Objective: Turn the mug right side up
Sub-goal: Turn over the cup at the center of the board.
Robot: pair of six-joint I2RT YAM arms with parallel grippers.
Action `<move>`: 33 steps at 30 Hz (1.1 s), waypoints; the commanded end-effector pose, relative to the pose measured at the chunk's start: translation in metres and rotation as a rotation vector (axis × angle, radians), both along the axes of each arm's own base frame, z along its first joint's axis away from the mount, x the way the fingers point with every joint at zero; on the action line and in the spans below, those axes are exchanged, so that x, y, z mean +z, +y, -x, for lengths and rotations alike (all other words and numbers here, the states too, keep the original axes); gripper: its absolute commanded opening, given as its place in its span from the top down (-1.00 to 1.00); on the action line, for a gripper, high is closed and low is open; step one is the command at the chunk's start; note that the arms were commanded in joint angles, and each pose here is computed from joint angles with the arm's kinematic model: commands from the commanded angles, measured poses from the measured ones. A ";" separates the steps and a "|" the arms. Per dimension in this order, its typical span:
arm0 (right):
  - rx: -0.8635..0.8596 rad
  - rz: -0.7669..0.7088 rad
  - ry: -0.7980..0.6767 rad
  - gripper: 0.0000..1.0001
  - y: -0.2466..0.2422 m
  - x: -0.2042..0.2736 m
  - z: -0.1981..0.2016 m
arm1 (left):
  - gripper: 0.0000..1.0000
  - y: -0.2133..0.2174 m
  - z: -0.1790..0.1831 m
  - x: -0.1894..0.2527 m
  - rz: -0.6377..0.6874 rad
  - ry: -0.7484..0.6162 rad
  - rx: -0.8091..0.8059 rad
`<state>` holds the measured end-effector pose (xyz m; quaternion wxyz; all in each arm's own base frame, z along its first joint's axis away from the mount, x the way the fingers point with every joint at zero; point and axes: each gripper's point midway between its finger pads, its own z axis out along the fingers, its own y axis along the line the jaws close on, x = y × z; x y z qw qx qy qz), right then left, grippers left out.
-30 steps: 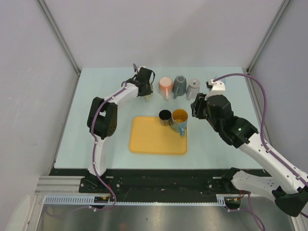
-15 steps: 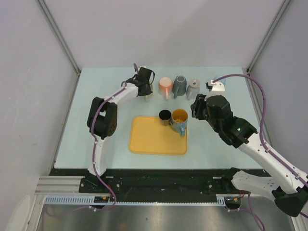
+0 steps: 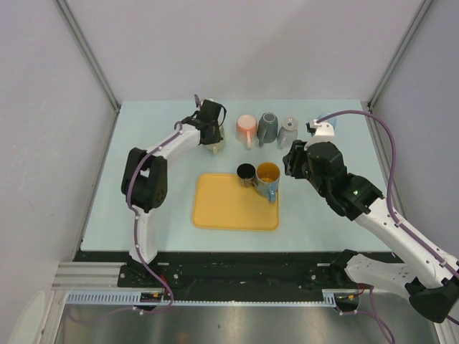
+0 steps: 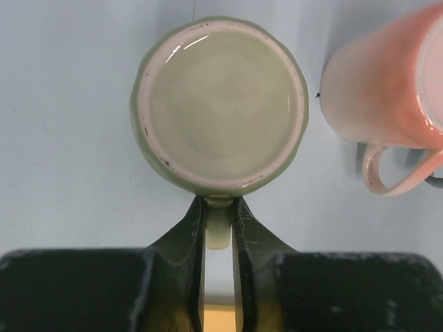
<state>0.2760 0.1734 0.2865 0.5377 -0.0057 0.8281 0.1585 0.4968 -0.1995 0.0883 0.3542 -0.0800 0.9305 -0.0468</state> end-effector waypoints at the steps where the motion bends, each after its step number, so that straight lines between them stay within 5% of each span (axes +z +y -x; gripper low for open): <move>1: -0.005 -0.034 -0.008 0.10 0.003 0.003 -0.003 | 1.00 -0.003 -0.007 0.087 0.087 -0.186 -0.013; 9: 0.003 -0.038 0.007 0.10 0.006 -0.003 -0.003 | 1.00 -0.009 0.015 0.124 0.221 -0.234 -0.038; 16: 0.102 -0.125 0.022 0.07 0.026 0.004 0.002 | 1.00 -0.025 0.054 0.189 0.576 -0.345 -0.125; 22: 0.311 -0.331 0.089 -0.04 0.062 0.018 0.015 | 1.00 -0.043 0.099 0.236 0.835 -0.425 -0.255; 26: 0.462 -0.526 0.120 -0.33 0.081 0.037 0.028 | 1.00 -0.046 0.135 0.269 1.048 -0.468 -0.312; 33: 0.657 -0.832 0.096 -0.53 0.098 0.077 0.045 | 1.00 -0.036 0.192 0.306 1.225 -0.551 -0.381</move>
